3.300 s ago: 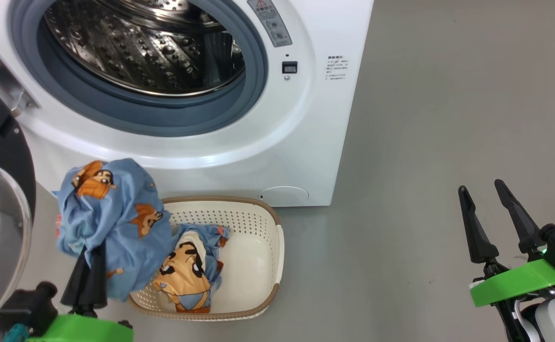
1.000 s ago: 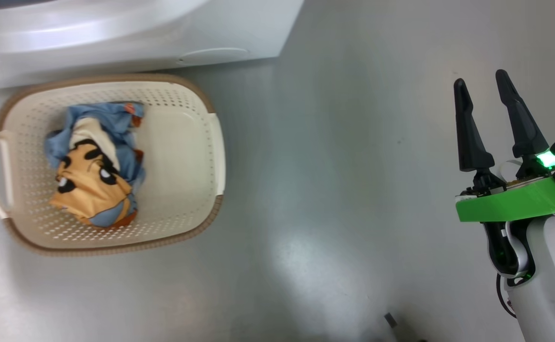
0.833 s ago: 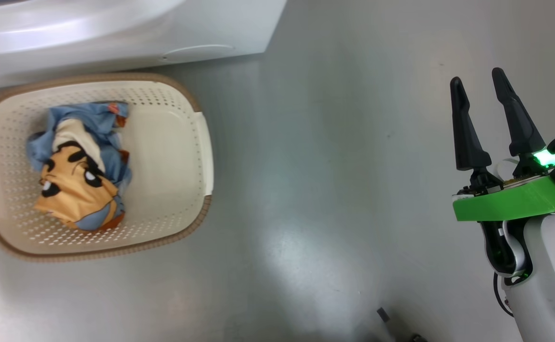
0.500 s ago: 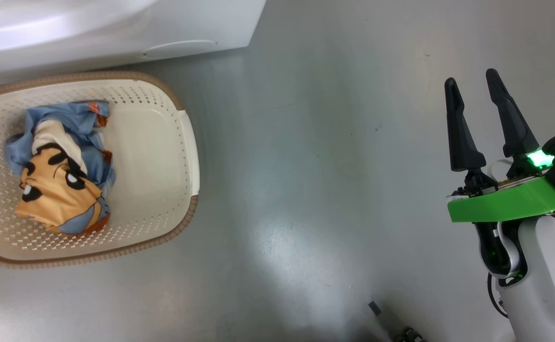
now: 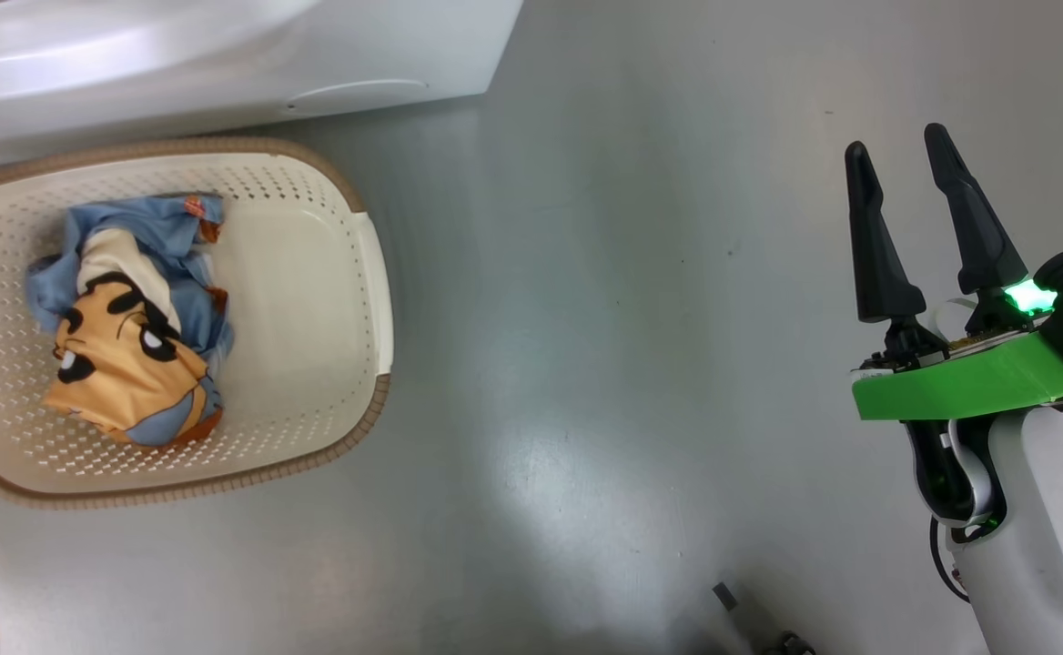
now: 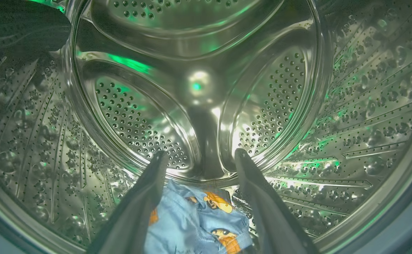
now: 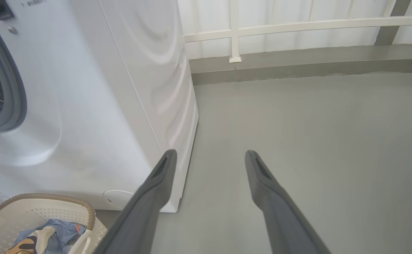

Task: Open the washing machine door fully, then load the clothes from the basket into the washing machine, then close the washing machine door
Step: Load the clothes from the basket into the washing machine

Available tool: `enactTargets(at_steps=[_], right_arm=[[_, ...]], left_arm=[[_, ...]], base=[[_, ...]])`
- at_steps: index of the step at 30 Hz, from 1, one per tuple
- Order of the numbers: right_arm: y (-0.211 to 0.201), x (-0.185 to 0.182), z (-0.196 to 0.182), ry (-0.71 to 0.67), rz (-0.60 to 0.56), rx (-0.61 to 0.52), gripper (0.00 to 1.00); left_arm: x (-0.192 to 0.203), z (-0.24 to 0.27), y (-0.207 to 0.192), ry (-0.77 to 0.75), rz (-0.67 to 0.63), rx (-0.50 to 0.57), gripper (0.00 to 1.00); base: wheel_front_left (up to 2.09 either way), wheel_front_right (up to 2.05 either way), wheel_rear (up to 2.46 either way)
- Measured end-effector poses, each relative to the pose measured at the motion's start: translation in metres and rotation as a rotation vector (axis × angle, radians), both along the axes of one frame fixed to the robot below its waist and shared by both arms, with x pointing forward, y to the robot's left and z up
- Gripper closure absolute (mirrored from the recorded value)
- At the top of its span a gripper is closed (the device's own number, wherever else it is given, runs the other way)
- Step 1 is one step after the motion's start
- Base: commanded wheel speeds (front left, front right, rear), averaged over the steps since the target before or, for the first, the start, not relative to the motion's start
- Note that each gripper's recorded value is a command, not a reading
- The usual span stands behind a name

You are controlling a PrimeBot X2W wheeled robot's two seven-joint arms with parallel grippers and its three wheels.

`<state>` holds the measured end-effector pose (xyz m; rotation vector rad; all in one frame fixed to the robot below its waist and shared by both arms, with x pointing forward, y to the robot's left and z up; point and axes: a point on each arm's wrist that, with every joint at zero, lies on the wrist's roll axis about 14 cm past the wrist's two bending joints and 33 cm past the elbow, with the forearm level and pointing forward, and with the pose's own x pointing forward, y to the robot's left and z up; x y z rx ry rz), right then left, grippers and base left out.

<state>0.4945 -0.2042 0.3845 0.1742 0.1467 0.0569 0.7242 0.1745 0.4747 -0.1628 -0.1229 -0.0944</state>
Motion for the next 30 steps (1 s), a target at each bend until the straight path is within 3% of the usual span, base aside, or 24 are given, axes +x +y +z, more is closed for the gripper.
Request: enactTargets(at_steps=[14,30], right_arm=[[0.003,0.003,0.026,-0.058,0.022,-0.008,0.00],[0.016,-0.012,0.064,-0.120,0.077,-0.015,0.00]], left_arm=[[-0.043,-0.018,0.000,0.064,0.005,-0.033,0.00],[-0.136,-0.022,0.015,0.136,0.028,-0.018,0.00]], base=[[0.00,0.00,0.00],[0.00,0.00,0.00]])
